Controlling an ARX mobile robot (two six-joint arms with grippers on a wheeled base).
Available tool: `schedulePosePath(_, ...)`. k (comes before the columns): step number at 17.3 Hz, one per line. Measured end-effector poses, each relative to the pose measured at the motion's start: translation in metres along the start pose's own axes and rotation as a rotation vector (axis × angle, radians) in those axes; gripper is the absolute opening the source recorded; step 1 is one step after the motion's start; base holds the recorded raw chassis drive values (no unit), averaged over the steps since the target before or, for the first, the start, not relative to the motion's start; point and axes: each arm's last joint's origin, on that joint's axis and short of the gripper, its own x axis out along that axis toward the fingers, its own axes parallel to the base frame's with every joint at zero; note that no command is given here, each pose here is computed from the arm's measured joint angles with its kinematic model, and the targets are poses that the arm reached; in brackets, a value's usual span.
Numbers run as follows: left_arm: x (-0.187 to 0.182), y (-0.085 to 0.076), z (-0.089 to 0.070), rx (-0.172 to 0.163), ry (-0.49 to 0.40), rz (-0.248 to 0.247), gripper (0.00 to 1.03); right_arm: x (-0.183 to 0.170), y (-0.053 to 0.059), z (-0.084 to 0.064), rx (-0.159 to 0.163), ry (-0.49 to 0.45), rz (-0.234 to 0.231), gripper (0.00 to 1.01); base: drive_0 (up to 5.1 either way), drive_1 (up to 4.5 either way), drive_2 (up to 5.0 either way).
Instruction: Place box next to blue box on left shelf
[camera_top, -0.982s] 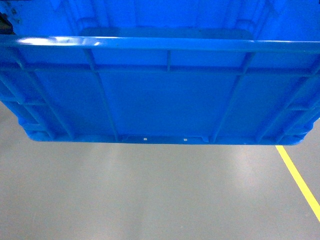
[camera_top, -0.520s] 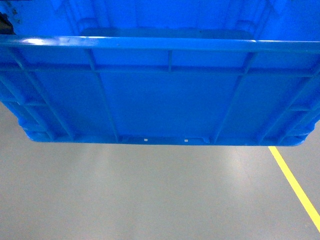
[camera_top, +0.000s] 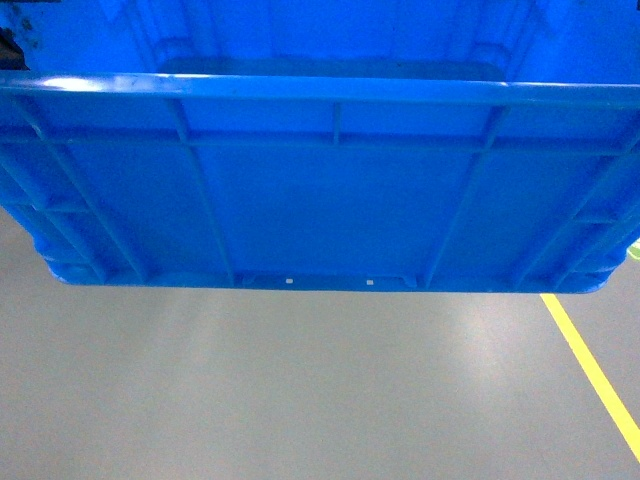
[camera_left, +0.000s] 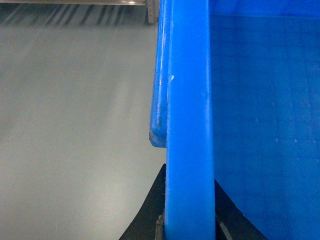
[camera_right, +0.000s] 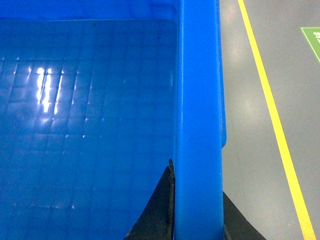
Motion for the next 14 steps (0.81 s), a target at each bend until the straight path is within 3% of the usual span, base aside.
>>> schedulePosePath(14, 0.0000, 0.0000, 0.0000, -0.001, 0.000, 0.001, 0.08, 0.0001, 0.0000, 0.0001, 0.000, -0.001, 0.001, 0.08, 0.1, 4.32, -4.2)
